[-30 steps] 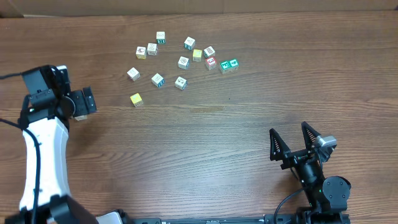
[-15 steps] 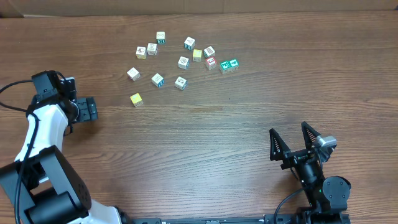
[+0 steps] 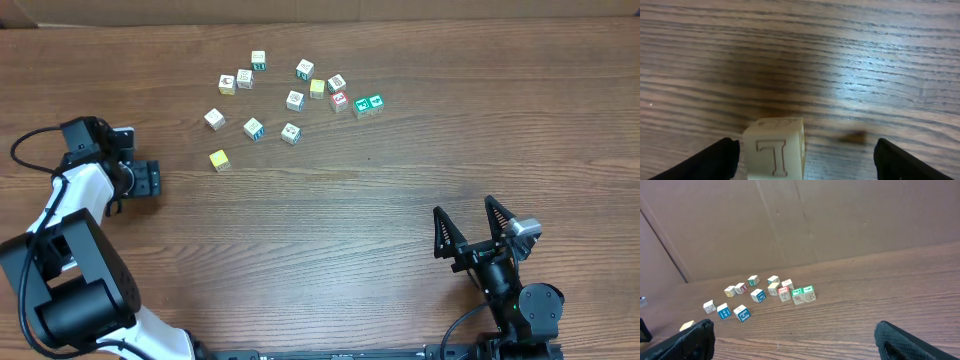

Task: Form a horizontal line
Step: 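Open the left gripper, release the 'T' block, and raise away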

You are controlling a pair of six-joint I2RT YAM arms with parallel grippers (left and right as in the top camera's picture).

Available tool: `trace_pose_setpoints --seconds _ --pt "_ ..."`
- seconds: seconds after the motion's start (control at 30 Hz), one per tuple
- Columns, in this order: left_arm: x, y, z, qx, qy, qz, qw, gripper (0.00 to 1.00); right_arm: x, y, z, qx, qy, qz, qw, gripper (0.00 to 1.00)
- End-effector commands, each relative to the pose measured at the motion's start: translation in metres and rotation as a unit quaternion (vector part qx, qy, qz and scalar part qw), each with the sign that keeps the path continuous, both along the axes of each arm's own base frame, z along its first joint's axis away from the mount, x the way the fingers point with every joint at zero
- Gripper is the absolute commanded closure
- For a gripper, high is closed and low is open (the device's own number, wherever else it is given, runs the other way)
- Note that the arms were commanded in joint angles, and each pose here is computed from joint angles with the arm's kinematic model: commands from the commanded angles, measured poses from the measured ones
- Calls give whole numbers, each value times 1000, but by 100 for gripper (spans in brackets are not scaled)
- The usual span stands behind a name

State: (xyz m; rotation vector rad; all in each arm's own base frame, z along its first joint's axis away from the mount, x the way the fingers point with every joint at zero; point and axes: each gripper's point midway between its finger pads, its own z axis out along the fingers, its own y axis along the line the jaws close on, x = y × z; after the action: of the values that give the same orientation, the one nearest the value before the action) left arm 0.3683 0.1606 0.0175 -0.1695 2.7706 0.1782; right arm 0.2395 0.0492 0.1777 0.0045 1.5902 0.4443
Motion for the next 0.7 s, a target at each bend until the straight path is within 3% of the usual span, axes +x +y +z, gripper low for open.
trace_pose_setpoints --seconds 0.0,0.67 --pt "2 0 -4 -3 -4 -13 1000 21 0 1 -3 -1 0 4 1000 0" --pt "-2 9 -4 15 3 -7 1000 46 0 1 -3 -1 0 4 1000 0"
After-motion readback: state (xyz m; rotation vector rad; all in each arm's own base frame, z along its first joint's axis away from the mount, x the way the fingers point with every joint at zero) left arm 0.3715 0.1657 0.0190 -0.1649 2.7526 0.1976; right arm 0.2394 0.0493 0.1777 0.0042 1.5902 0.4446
